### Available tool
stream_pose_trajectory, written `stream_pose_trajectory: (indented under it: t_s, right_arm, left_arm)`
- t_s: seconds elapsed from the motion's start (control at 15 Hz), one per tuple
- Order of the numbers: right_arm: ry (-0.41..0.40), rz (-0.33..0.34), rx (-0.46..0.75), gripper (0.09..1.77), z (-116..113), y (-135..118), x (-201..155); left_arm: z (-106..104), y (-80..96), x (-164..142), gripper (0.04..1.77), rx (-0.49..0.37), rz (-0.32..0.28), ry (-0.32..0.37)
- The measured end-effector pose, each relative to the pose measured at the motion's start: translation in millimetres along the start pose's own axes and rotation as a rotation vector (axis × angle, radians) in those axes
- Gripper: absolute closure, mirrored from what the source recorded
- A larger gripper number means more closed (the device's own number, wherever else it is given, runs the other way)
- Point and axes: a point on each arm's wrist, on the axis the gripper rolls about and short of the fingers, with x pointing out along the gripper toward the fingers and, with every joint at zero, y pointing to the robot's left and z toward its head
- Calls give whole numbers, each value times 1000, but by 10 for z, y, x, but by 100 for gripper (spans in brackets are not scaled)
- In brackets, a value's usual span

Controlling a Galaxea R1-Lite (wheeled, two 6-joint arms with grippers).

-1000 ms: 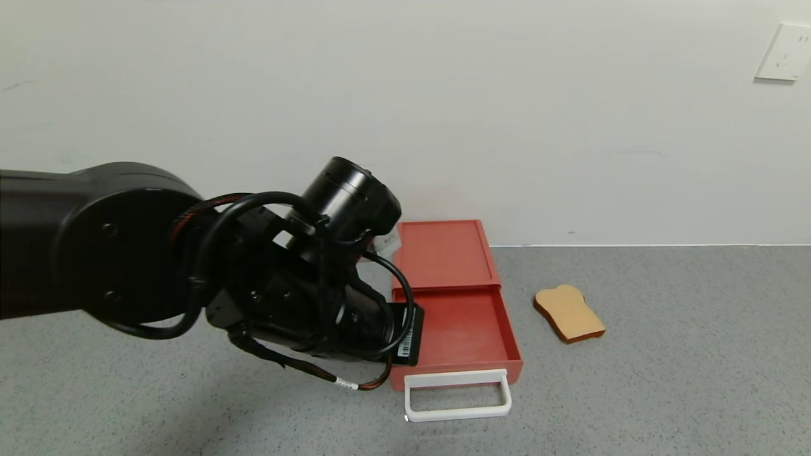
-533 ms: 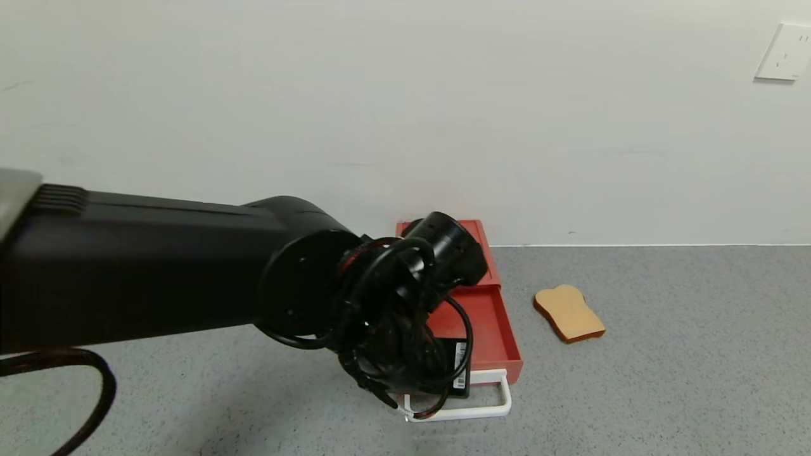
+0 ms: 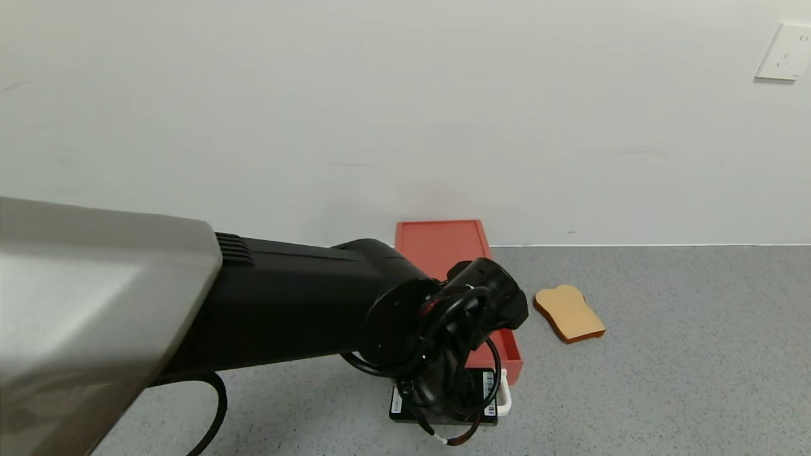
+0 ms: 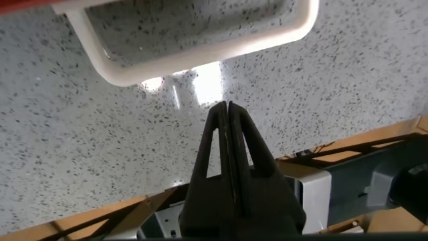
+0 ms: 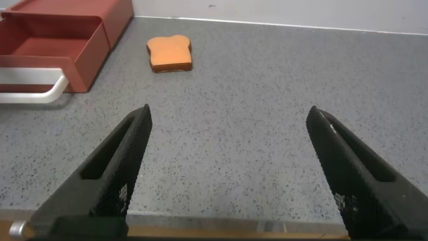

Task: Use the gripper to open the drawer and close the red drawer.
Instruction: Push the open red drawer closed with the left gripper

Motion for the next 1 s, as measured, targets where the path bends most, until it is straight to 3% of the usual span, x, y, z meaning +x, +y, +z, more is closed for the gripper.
stream_pose_trajectory:
  t_s: [0.47,1.0]
  right_arm:
    - [0,0,0,16,0,0,0]
    - [0,1,-1,16,0,0,0]
  left_arm:
    - [-161,-92,219,170,-3,50,63]
    - [-190,-132,428,170,-24,120,40]
